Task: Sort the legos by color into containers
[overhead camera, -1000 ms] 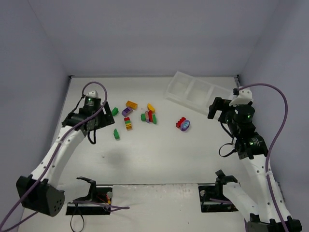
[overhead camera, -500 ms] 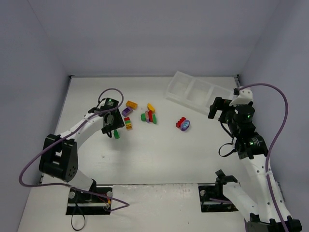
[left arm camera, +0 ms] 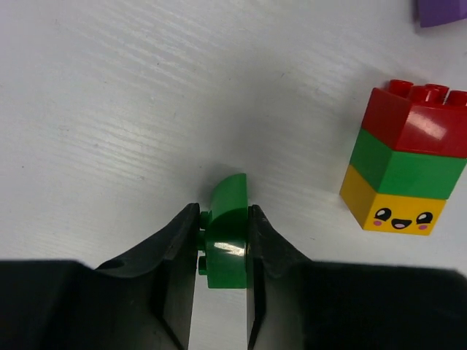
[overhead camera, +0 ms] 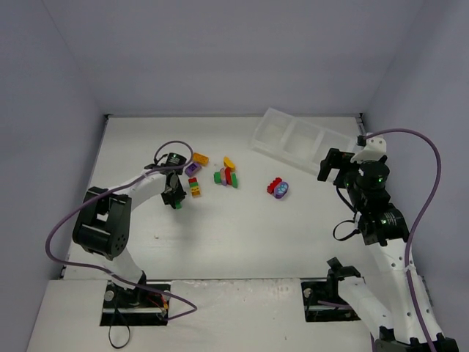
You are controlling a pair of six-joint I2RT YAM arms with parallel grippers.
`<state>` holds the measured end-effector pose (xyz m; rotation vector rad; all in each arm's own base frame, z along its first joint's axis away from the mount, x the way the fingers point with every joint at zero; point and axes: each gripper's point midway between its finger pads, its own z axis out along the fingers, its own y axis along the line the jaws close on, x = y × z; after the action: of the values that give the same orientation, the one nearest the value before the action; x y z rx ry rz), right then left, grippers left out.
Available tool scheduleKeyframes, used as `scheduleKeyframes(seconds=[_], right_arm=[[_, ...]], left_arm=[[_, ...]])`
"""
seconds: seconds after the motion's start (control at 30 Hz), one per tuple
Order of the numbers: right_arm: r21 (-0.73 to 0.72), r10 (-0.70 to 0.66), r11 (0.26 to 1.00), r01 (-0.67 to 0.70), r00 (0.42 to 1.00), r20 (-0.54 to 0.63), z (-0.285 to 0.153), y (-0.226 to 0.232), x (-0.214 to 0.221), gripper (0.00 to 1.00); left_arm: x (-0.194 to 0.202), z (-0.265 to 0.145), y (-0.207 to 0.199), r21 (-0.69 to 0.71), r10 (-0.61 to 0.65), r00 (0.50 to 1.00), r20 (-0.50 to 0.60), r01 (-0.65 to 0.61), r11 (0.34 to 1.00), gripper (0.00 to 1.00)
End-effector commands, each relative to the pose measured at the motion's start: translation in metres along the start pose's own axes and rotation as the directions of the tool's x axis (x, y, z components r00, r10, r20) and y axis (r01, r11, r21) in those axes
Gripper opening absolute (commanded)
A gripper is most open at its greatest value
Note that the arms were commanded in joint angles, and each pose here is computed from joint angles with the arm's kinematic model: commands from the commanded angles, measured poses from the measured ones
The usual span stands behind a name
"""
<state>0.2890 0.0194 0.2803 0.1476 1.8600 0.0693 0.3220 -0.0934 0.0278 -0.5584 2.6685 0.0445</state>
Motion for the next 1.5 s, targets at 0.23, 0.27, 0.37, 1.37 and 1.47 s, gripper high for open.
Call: scheduleKeyframes(seconds=[0.23, 0.27, 0.37, 1.37, 1.47], right_arm=[[0.01, -0.004, 1.0, 0.003, 0.999, 0.054, -0.003, -0.001, -0.015, 1.0], [0.014, -0.009, 1.0, 0.008, 0.999, 0.053, -0.003, -0.002, -0.014, 1.0], [0.015, -0.013, 1.0, 0.012, 0.998, 0.054, -0.005, -0.002, -0.015, 1.0], [-0.168, 0.014, 0.986, -0.02, 0.999, -0.042, 0.0, 0.033, 0.002, 1.0], [-0.183, 0.014, 0.983, -0.024, 0.998, -0.056, 0.0, 0.035, 0.006, 1.0]], left_arm=[[-0.112, -0.105, -0.107, 0.317, 0.058, 0.929, 0.366, -0.183, 0.931, 0.0], [-0.118, -0.115, -0.125, 0.37, 0.059, 0.919, 0.389, -0.215, 0.904, 0.0], [-0.142, -0.14, -0.171, 0.464, 0.054, 0.881, 0.471, -0.299, 0.834, 0.0], [-0.185, -0.152, -0.437, 0.498, -0.092, 0.521, 0.849, -0.728, 0.472, 0.16], [-0.185, -0.139, -0.444, 0.496, -0.089, 0.522, 0.849, -0.725, 0.478, 0.24]])
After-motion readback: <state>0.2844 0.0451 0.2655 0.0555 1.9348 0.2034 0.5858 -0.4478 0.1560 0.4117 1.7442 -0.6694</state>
